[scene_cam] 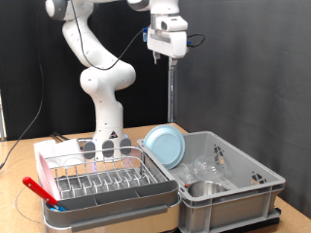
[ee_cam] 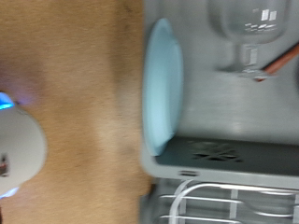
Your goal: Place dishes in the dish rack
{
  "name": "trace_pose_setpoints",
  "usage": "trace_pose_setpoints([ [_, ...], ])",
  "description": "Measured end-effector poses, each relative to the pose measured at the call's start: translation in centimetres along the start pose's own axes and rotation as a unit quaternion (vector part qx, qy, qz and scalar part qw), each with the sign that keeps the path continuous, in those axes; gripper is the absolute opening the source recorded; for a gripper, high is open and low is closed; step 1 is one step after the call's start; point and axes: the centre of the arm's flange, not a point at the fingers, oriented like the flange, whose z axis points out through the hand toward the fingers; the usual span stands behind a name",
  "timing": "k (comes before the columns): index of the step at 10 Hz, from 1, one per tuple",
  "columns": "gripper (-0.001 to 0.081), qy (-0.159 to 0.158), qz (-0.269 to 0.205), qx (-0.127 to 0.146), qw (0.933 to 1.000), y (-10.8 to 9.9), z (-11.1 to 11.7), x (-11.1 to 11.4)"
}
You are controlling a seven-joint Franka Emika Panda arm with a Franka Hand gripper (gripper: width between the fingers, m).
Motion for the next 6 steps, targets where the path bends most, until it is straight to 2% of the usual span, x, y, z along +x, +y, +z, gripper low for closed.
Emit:
trace_pose_setpoints([
  [1, 0.0811, -0.013, 0.013, 0.008, 0.9998, -0.2, 0.3, -0.6],
  [3, 0.0811, -0.020, 0.051, 0.012, 0.9984, -0.3, 0.7, -0.8],
  [5, 0.0811, -0.014, 0.035, 0.011, 0.9992, -0.3, 0.9, -0.6],
  [6, 0.0811, -0.013, 0.027, 0.010, 0.9995, -0.3, 1.8, -0.5],
])
